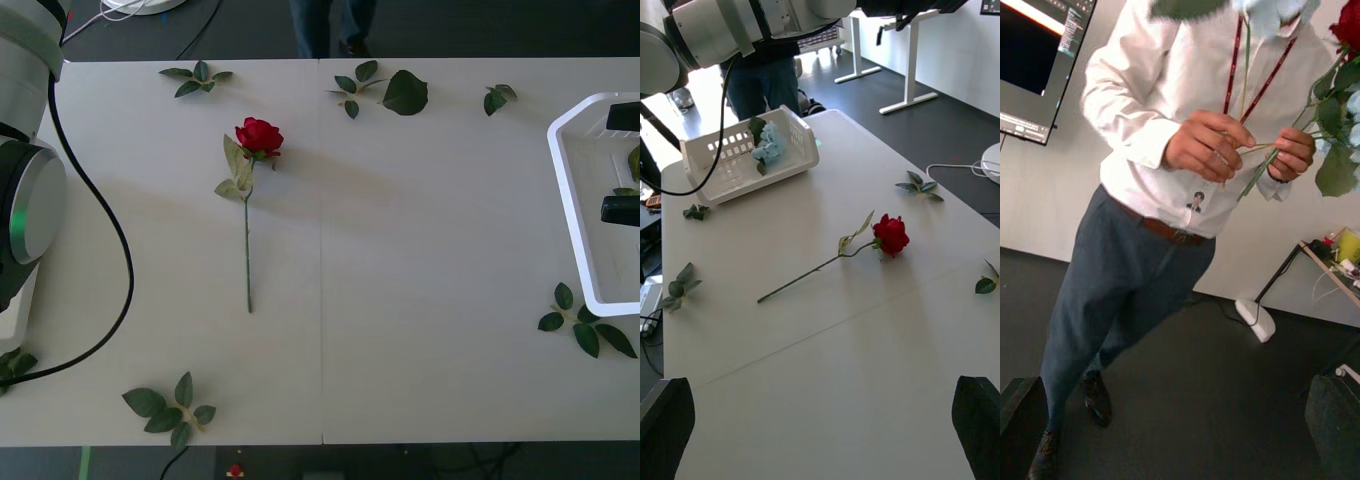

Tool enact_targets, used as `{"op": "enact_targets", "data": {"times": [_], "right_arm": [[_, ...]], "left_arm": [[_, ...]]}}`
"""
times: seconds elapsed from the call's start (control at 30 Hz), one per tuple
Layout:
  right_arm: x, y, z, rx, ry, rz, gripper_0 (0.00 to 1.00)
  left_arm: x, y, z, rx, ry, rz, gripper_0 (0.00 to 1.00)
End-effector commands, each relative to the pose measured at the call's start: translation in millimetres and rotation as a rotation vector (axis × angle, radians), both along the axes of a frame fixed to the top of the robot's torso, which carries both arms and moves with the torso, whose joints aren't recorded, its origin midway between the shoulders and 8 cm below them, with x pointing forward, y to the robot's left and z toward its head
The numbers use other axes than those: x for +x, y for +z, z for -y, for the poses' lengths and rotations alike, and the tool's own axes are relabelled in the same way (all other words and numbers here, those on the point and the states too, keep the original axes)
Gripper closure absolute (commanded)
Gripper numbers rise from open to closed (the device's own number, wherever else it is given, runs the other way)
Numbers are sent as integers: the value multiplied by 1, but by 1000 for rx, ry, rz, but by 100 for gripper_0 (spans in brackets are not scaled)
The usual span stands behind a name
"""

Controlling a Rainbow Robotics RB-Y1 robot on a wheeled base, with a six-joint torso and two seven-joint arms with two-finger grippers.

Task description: Place the red flowers into the right box and the blue flowers into the left box. If a person shows an open palm, hand one flower to the person first, then continue sorting.

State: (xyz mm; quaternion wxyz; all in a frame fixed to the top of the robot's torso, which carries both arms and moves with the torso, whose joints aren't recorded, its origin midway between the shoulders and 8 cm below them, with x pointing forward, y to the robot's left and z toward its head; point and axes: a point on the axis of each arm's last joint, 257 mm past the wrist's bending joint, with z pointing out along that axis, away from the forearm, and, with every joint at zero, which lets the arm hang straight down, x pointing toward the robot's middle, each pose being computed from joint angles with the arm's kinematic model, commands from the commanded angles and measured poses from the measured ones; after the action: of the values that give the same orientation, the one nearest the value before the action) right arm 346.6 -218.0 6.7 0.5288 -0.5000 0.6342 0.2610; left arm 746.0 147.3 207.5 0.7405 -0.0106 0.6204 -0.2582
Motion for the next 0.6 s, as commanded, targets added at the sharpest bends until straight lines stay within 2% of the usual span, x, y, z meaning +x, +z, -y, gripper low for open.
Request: {"op": "enact_targets", "data": {"times": [0.03,0.2,0.3,0.6], "right_arm": [[-6,4,-2,-56,30,31,0],[-6,4,-2,-56,30,31,0],[-6,4,-2,-56,30,31,0],[-6,4,-2,-56,30,31,0]], "left_arm": [[-25,66,20,-8,-86,72,0],[-42,83,7,0,-151,32,0],[-56,83,-6,14,-206,-40,0],[-98,47,-31,88,-219,-353,0]]}}
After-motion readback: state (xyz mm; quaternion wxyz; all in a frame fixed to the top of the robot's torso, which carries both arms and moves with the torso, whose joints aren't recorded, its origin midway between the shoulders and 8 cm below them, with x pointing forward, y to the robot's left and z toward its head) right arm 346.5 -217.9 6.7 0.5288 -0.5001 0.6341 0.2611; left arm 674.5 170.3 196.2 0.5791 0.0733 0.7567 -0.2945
